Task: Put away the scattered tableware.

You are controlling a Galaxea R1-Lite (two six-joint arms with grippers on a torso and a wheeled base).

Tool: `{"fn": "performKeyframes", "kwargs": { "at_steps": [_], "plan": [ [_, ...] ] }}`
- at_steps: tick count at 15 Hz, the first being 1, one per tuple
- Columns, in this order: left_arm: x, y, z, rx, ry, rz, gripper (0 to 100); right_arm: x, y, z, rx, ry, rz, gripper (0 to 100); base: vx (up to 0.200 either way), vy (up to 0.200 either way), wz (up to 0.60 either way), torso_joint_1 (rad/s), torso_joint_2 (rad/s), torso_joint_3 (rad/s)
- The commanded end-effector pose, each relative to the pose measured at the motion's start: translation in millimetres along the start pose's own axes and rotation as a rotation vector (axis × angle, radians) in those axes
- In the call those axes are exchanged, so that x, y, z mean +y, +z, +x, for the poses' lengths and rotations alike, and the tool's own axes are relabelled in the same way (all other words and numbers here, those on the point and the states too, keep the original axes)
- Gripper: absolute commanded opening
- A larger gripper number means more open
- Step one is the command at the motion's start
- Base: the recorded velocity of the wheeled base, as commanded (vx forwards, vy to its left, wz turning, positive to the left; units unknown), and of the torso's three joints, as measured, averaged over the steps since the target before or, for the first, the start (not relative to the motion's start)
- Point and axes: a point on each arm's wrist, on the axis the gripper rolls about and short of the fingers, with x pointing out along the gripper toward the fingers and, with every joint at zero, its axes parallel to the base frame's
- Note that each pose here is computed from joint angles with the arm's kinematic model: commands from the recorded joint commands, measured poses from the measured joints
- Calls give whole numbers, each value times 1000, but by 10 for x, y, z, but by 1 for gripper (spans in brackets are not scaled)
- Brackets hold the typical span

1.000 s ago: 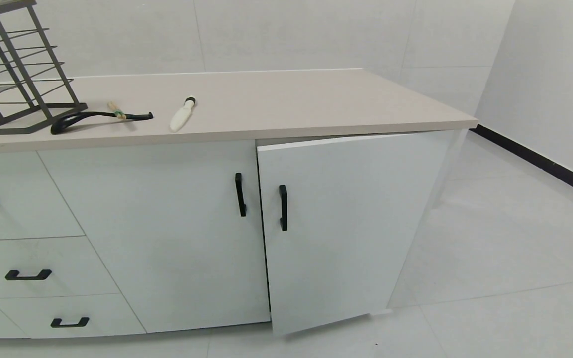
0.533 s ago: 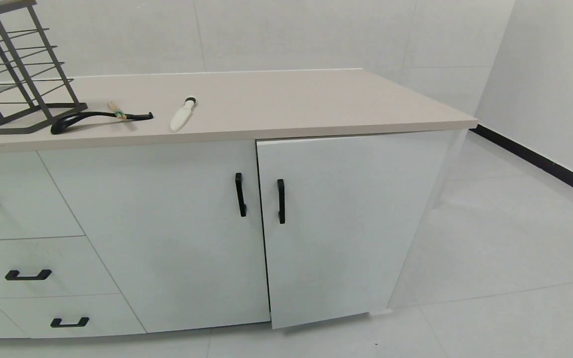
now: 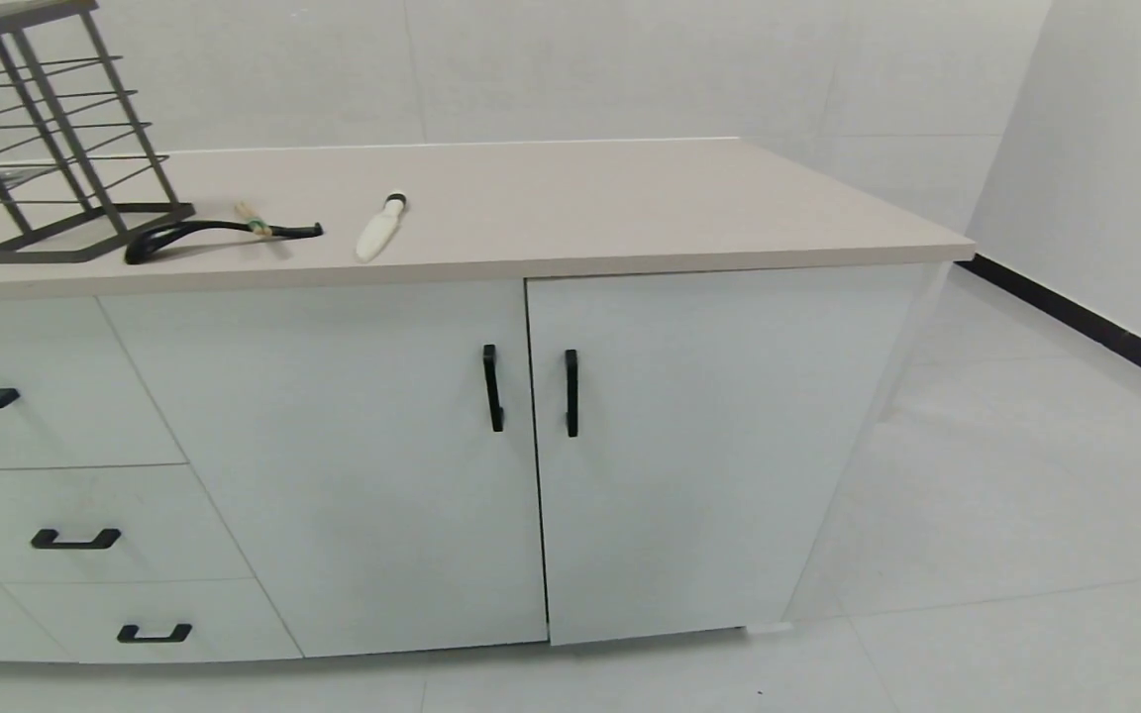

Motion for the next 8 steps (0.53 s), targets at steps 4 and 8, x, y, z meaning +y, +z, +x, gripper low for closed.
{"fn": "performKeyframes", "kwargs": {
  "at_steps": [4,8],
  "plan": [
    [0,0,0,0,2,-1,100,0,-1,4,7,1,2,0,0,0,450,-1,3,2],
    [0,0,0,0,2,-1,100,0,-1,6,9,1,2,0,200,200,0,1,1,1]
  ]
}}
